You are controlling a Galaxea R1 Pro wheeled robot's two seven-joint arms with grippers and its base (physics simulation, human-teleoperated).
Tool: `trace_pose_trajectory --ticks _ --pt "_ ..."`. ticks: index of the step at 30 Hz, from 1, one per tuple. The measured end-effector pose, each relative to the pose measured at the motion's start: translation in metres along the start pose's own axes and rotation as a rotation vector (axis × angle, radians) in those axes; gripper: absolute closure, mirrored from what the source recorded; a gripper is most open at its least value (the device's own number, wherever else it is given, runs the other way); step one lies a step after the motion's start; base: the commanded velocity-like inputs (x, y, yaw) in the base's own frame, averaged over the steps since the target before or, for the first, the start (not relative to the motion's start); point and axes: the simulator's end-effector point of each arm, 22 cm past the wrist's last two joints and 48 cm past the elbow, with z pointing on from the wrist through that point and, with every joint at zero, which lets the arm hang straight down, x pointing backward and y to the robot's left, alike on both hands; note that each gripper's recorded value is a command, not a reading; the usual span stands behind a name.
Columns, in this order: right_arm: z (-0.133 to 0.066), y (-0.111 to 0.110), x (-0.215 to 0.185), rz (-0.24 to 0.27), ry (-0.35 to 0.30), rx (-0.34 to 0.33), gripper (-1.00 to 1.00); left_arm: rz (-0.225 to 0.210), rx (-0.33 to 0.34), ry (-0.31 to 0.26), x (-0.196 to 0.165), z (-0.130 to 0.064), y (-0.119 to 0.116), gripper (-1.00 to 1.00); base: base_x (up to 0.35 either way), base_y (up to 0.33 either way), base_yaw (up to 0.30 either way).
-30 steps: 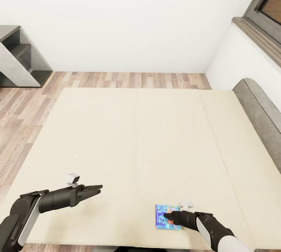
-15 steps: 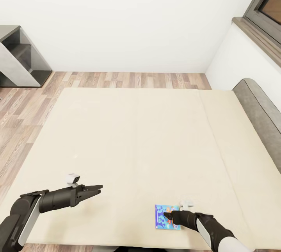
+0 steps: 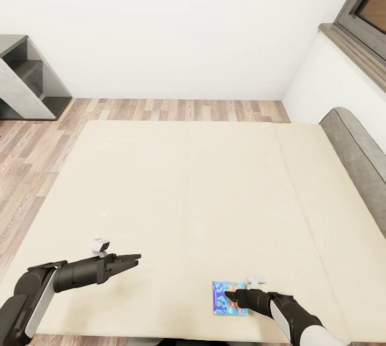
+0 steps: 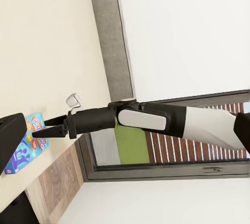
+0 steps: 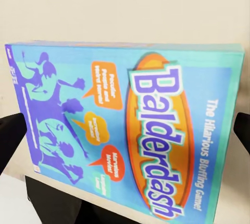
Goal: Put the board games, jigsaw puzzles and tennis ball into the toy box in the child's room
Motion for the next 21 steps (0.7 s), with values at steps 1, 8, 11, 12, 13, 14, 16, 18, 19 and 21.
trace_pose_trajectory --ticks 1,8,11,12,13,14,16,18,19,21 --pt "0.0000 0.0000 0.0000 0.000 0.000 0.000 -1.00 0.000 0.000 0.000 0.0000 0.0000 0.0000 -1.00 0.000 0.000 0.000" --pt "0.0000 0.0000 0.0000 0.000 0.000 0.000 -1.00 -0.001 -0.001 0.000 0.0001 0.0000 0.0002 -1.00 0.000 0.008 0.000" --pt "0.0000 0.0000 0.0000 0.000 0.000 0.000 -1.00 -0.001 -0.002 0.000 0.0001 0.0000 0.0003 -1.00 0.000 0.086 0.000" --pt "0.0000 0.0000 0.0000 0.000 0.000 0.000 -1.00 -0.001 -0.002 0.000 0.0001 0.0000 0.0003 -1.00 0.000 0.052 0.000" --pt "0.0000 0.0000 0.0000 0.000 0.000 0.000 -1.00 -0.001 -0.001 0.000 0.0001 0.0000 0.0003 -1.00 0.000 0.034 0.000" --pt "0.0000 0.0000 0.0000 0.000 0.000 0.000 -1.00 -0.001 -0.001 0.000 0.0001 0.0000 0.0003 -1.00 0.000 0.027 0.000" --pt "0.0000 0.0000 0.0000 0.000 0.000 0.000 -1.00 -0.001 -0.002 0.000 0.0001 0.0000 0.0004 -1.00 0.000 0.014 0.000" --pt "0.0000 0.0000 0.0000 0.000 0.000 0.000 -1.00 -0.001 -0.002 0.000 0.0001 0.0000 0.0004 -1.00 0.000 0.006 0.000" --pt "0.0000 0.0000 0.0000 0.000 0.000 0.000 -1.00 -0.001 -0.002 0.000 0.0001 0.0000 0.0004 -1.00 0.000 0.003 0.000" --pt "0.0000 0.0000 0.0000 0.000 0.000 0.000 -1.00 -0.001 -0.002 0.000 0.0001 0.0000 0.0004 -1.00 0.000 0.011 0.000"
